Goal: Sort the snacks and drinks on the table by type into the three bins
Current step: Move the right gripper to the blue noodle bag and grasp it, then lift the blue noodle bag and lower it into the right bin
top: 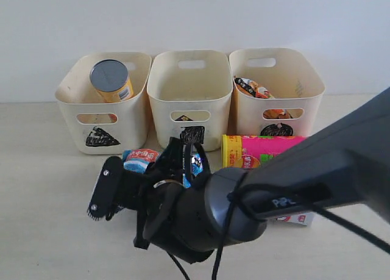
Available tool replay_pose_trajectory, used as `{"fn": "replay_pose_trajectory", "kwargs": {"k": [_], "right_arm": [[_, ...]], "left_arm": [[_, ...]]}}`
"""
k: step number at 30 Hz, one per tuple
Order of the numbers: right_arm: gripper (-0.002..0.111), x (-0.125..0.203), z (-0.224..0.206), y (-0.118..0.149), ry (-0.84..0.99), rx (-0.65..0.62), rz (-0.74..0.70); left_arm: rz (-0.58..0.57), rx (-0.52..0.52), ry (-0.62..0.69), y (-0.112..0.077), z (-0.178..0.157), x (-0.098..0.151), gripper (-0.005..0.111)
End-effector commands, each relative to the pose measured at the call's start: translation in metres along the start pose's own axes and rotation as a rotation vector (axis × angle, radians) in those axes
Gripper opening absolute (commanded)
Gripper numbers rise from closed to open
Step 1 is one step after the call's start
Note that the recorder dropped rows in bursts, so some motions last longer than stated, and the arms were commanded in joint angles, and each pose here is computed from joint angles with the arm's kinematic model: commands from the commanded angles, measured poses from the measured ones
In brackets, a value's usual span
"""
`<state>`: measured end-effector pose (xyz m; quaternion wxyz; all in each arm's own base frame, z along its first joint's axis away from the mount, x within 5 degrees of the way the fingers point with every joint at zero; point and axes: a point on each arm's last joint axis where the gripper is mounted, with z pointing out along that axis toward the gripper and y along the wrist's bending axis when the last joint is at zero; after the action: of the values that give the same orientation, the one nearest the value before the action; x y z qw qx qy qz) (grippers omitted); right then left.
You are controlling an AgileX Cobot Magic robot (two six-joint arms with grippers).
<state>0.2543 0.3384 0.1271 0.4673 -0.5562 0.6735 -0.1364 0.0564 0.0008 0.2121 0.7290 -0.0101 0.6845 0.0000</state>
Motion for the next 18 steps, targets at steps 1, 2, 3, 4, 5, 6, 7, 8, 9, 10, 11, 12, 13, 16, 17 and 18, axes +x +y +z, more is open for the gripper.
{"fn": "replay_pose_trajectory", "kwargs": {"k": [1,2,3,4,5,6,7,8,9,10,11,12,13,16,17,18], "right_arm": [[0.0,-0.019,-0.032,-0.03,-0.039,0.036,0.104],[0.0,-0.024,-0.042,-0.041,-0.057,0.037,0.134],[0.0,-0.027,-0.049,-0.048,-0.066,0.04,0.155],[0.0,-0.03,-0.056,-0.054,-0.075,0.042,0.172],[0.0,-0.032,-0.062,-0.06,-0.082,0.044,0.185],[0.0,-0.034,-0.07,-0.067,-0.089,0.048,0.2],[0.0,-0.036,-0.079,-0.075,-0.098,0.049,0.217],[0.0,-0.039,-0.091,-0.084,-0.112,0.049,0.244],[0.0,-0.041,-0.101,-0.092,-0.126,0.046,0.255],[0.0,-0.042,-0.107,-0.096,-0.132,0.037,0.275],[0.0,-0.042,-0.115,-0.101,-0.139,0.036,0.286],[0.0,-0.043,-0.122,-0.107,-0.15,0.039,0.306],[0.0,-0.044,-0.129,-0.113,-0.163,0.042,0.332],[0.0,-0.046,-0.148,-0.129,-0.207,0.071,0.364],[0.0,-0.045,-0.153,-0.135,-0.218,0.081,0.374],[0.0,-0.043,-0.158,-0.142,-0.226,0.096,0.388]], "left_arm": [[-0.014,-0.004,-0.006,0.0,0.0,0.001,0.004],[-0.014,-0.004,-0.006,0.0,0.0,0.001,0.004],[-0.014,-0.004,-0.006,0.0,0.0,0.001,0.004],[-0.014,-0.004,-0.006,0.0,0.0,0.001,0.004],[-0.014,-0.004,-0.006,0.0,0.0,0.001,0.004],[-0.014,-0.004,-0.006,0.0,0.0,0.001,0.004],[-0.014,-0.004,-0.006,0.0,0.0,0.001,0.004],[-0.014,-0.004,-0.006,0.0,0.0,0.001,0.004],[-0.014,-0.004,-0.006,0.0,0.0,0.001,0.004],[-0.014,-0.004,-0.006,0.0,0.0,0.001,0.004],[-0.014,-0.004,-0.006,0.0,0.0,0.001,0.004],[-0.014,-0.004,-0.006,0.0,0.0,0.001,0.004],[-0.014,-0.004,-0.006,0.0,0.0,0.001,0.004],[-0.014,-0.004,-0.006,0.0,0.0,0.001,0.004],[-0.014,-0.004,-0.006,0.0,0.0,0.001,0.004],[-0.014,-0.004,-0.006,0.0,0.0,0.001,0.004]]}}
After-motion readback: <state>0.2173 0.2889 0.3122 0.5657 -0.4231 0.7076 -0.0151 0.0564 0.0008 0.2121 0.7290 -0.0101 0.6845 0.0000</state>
